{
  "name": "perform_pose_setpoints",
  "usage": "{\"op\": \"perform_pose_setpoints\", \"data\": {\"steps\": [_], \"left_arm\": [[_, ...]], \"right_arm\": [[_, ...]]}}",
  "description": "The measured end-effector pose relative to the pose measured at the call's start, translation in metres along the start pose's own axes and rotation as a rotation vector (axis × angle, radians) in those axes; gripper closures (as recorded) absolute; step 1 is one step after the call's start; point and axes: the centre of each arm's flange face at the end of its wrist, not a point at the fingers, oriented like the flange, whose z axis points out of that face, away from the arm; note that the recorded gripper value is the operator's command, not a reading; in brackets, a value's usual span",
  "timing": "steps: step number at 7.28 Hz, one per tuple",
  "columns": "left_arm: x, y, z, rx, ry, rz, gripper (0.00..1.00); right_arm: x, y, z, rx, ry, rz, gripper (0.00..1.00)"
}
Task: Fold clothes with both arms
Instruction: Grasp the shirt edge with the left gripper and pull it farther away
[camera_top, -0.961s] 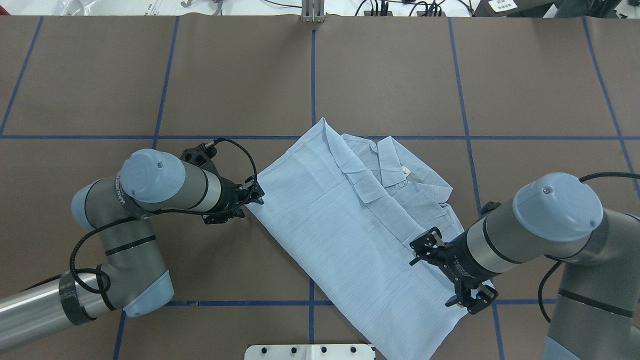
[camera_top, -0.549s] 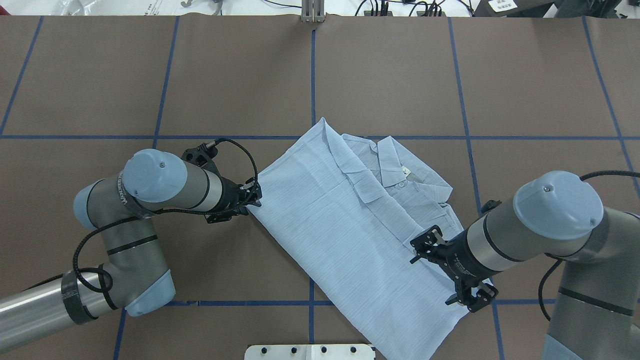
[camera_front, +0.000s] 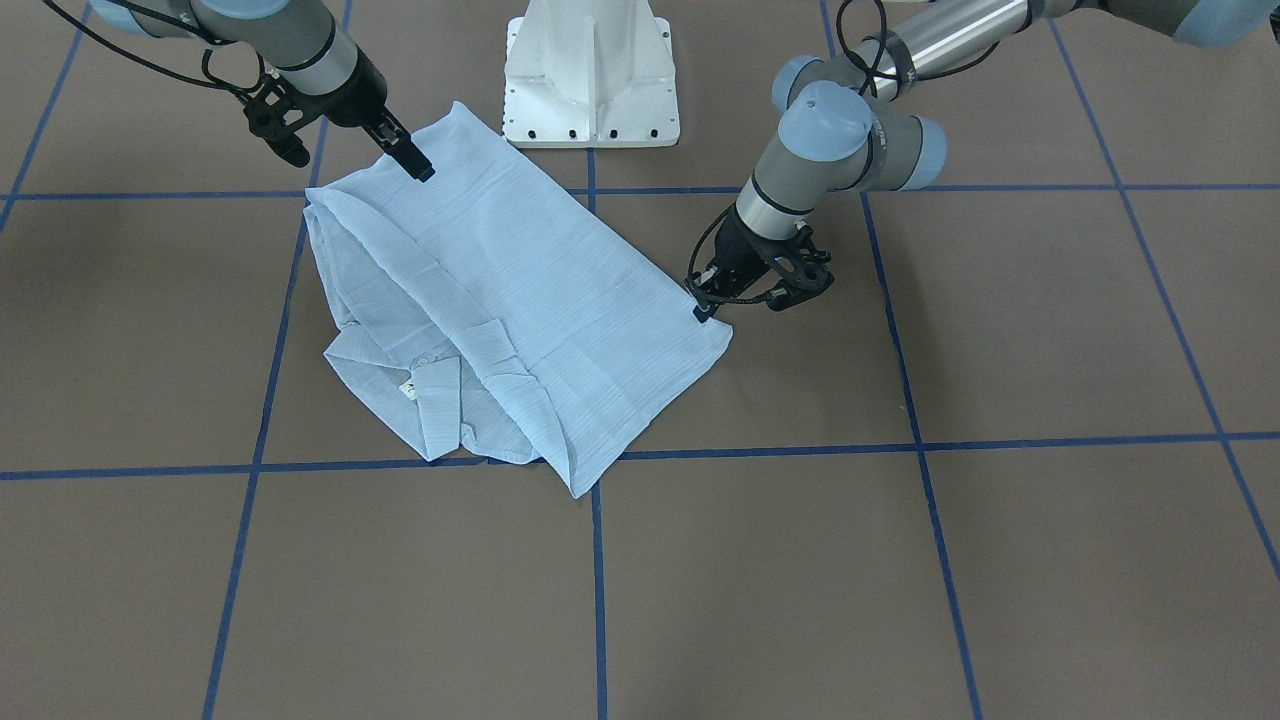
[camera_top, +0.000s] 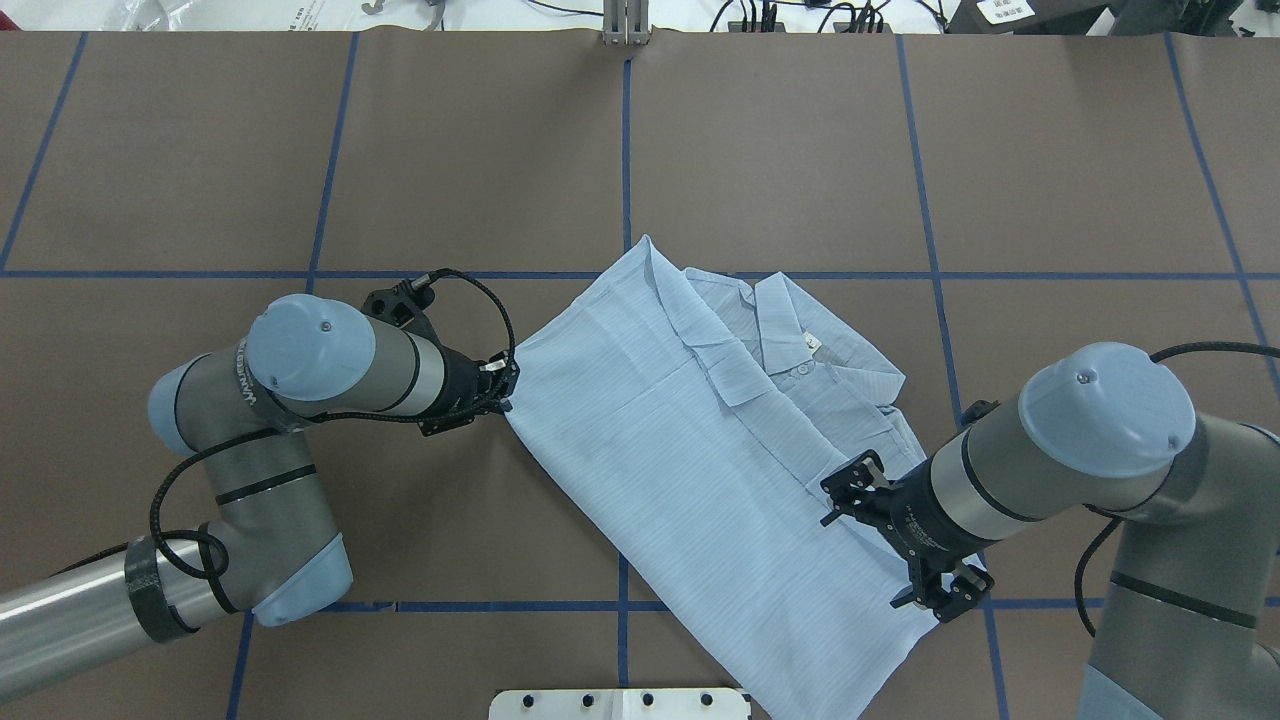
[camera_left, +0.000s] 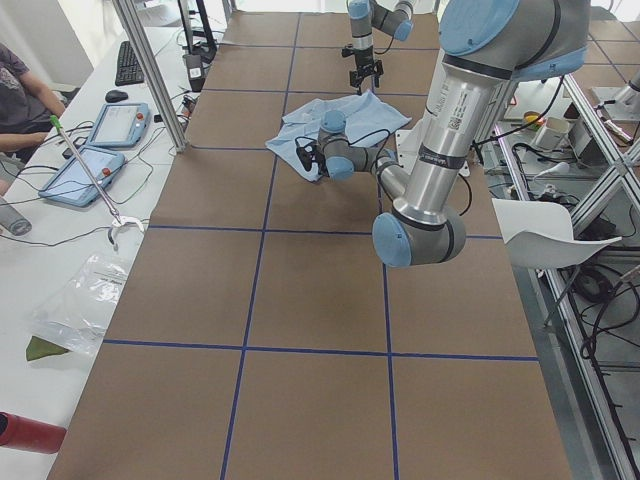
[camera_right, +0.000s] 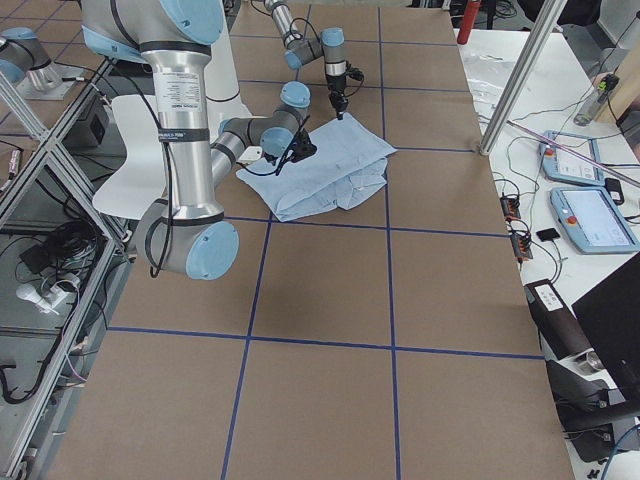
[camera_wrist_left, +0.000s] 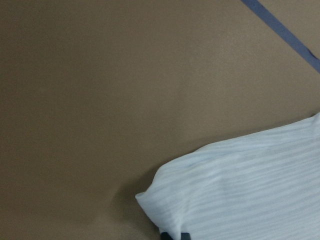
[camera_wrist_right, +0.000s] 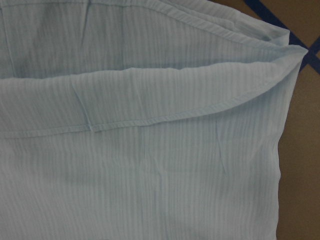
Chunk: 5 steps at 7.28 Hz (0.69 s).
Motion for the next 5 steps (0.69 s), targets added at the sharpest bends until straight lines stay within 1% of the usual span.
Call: {"op": "perform_pose_setpoints", "data": {"steps": [1,2,3,5], "left_arm": [[0.006,-0.018,-0.008,0.031,0.015,0.058,1.0],[0.018,-0.047,-0.016,0.076,0.029,0.111,1.0],[0.04,-0.088,-0.016,0.131,0.036,0.145,1.0],[0.081,-0.186,0.005,0.231,0.053,0.196,1.0]], "right_arm": [[0.0,0.0,0.0,-0.001,-0.003,-0.002,0.0],[-0.001,0.0,-0.001,0.0,-0.007,-0.003,0.0],[-0.002,-0.001,-0.002,0.005,-0.014,-0.002,0.0],[-0.011,-0.007,-0.012,0.012,-0.043,0.005,0.0]]}}
